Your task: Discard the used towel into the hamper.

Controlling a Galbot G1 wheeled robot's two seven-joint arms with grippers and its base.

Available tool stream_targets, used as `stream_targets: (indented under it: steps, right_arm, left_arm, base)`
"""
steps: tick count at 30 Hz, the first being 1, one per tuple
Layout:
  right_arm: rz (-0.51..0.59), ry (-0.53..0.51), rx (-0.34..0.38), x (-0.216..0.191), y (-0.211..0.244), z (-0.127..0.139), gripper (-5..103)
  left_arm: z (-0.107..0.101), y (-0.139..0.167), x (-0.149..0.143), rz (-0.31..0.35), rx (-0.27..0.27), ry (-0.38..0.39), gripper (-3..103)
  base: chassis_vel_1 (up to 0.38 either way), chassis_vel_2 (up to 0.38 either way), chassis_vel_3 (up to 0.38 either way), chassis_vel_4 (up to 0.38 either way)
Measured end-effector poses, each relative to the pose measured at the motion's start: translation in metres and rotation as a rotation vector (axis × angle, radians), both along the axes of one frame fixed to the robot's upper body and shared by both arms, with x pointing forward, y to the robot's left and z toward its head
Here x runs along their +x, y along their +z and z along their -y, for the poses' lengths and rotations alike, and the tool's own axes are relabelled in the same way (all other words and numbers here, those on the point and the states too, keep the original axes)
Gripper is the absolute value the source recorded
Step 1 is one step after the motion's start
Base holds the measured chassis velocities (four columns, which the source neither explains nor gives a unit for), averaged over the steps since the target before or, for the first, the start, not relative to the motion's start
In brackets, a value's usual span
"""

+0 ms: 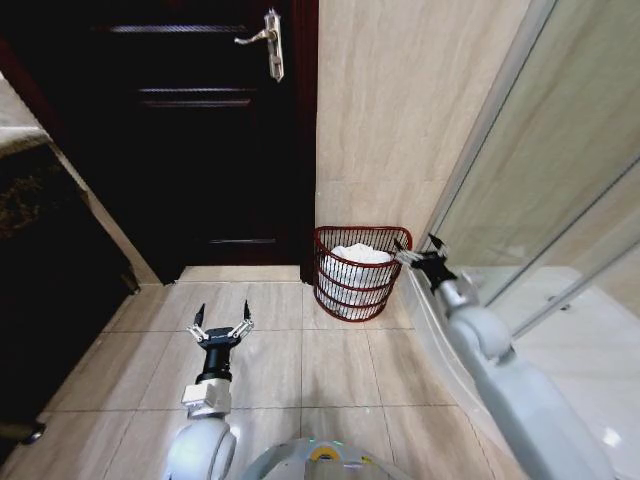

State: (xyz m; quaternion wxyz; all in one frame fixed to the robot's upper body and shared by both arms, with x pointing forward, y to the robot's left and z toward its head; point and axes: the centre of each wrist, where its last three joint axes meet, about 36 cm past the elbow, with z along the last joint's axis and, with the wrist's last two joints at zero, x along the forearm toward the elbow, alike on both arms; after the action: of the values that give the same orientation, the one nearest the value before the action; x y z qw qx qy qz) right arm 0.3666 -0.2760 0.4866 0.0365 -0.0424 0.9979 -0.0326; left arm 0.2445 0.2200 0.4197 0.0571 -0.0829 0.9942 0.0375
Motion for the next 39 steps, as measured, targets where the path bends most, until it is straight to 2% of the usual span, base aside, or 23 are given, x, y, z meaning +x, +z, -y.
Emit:
stream_targets:
  steps: [7, 14, 17, 19, 22, 26, 29, 31, 33, 35, 39]
  right_arm:
    - [0.016, -0.079, -0.021, -0.056, -0.034, -0.022, 100]
    - [0.021, -0.151, -0.035, -0.088, -0.051, -0.027, 100]
    - [-0.004, -0.168, -0.040, -0.098, -0.056, -0.022, 100]
    - [-0.014, -0.178, -0.043, -0.103, -0.066, -0.009, 100]
    - [-0.022, -0.179, -0.029, -0.105, -0.073, 0.005, 100]
    - [-0.005, -0.194, -0.035, -0.106, -0.081, 0.023, 100]
    - [0.019, -0.219, -0.055, -0.107, -0.076, 0.035, 100]
    - [0.025, -0.237, -0.066, -0.109, -0.071, 0.043, 100]
    - [0.017, -0.234, -0.067, -0.113, -0.070, 0.044, 100]
    - [0.005, -0.223, -0.065, -0.123, -0.067, 0.044, 100]
    - [0.010, -0.214, -0.033, -0.129, -0.063, 0.037, 100]
  left_arm:
    - [-0.007, -0.006, 0.008, -0.001, -0.009, -0.034, 100]
    - [-0.010, -0.012, 0.017, 0.016, -0.016, -0.081, 100]
    - [-0.009, -0.013, 0.017, 0.021, -0.021, -0.077, 100]
    - [-0.008, -0.015, 0.017, 0.020, -0.030, -0.078, 100]
    - [-0.014, -0.016, 0.017, 0.019, -0.009, -0.065, 100]
    - [-0.017, -0.013, 0.022, 0.023, -0.003, -0.001, 100]
    - [-0.013, -0.006, 0.020, 0.016, -0.016, -0.014, 100]
    - [-0.004, -0.014, 0.021, 0.027, -0.027, -0.023, 100]
    - [0.001, -0.017, 0.019, 0.024, -0.041, -0.032, 100]
    - [0.011, -0.020, 0.012, -0.006, -0.069, -0.056, 100]
    - [0.010, -0.019, 0.004, -0.030, -0.069, -0.110, 100]
  base:
    - [0.000, 0.000, 0.000, 0.000]
    - [0.000, 0.000, 0.000, 0.000]
    - [0.000, 0.000, 0.000, 0.000]
    - [0.000, 0.000, 0.000, 0.000]
    - [0.000, 0.000, 0.000, 0.000]
    - [0.000, 0.000, 0.000, 0.000]
    - [0.000, 0.000, 0.000, 0.000]
    - [0.000, 0.000, 0.000, 0.000]
    - [0.000, 0.000, 0.000, 0.000]
    - [0.000, 0.000, 0.000, 0.000]
    - [0.000, 0.000, 0.000, 0.000]
